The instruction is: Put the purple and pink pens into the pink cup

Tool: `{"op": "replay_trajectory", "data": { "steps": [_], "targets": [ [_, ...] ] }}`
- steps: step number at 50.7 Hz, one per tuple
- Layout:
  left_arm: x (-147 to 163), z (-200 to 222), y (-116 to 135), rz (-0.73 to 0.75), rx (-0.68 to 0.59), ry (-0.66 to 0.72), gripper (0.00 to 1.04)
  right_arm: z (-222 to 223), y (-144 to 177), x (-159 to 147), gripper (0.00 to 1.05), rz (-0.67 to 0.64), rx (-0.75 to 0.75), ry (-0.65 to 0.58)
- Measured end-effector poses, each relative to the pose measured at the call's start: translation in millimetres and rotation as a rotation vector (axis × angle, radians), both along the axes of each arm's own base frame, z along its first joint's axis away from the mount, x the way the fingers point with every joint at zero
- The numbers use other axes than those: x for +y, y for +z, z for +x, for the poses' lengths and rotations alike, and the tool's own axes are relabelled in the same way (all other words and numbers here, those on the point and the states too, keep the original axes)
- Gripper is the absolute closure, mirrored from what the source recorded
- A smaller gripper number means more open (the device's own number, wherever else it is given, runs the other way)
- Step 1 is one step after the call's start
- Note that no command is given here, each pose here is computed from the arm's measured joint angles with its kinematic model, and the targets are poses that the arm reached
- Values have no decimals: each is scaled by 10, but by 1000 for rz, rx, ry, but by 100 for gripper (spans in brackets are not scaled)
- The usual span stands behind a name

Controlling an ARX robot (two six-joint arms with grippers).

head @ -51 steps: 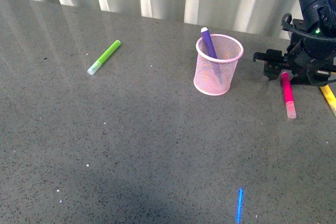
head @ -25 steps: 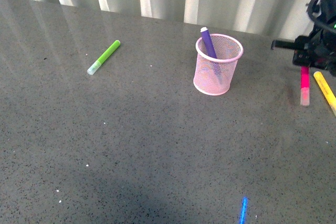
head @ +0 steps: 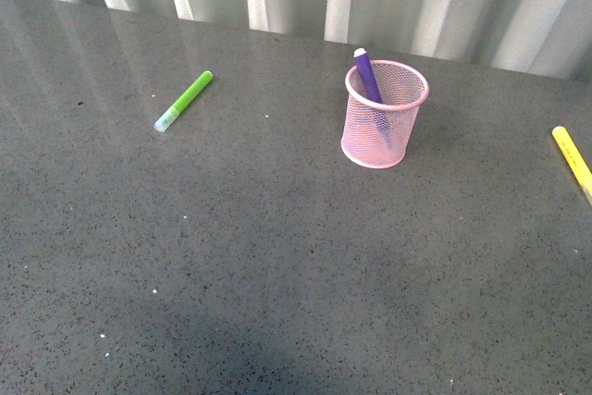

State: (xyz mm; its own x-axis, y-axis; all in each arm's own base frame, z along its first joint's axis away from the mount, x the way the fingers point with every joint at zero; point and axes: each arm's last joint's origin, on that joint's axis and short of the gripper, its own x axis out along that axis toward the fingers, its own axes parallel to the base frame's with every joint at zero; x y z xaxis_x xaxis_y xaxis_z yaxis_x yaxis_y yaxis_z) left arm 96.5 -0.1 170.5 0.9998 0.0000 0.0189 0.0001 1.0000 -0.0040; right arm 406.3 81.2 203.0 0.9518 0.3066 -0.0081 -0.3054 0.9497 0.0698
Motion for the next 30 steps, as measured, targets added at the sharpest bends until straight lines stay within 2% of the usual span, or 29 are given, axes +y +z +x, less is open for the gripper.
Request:
{"op": "replay_trajectory", "data": {
  "steps": [3, 6, 16, 30],
  "targets": [
    [0, 0, 0, 0, 0, 0, 7, -37, -135, 133, 94, -11, -1, 105],
    [0, 0, 0, 0, 0, 0, 7, -38, -265, 216, 94, -12, 12, 155],
    [0, 0, 0, 0, 0, 0, 7, 15, -634, 266, 94, 7, 56, 169],
    [0, 0, 0, 0, 0, 0, 7, 42, -791, 249, 94, 51, 68, 184]
  ]
}}
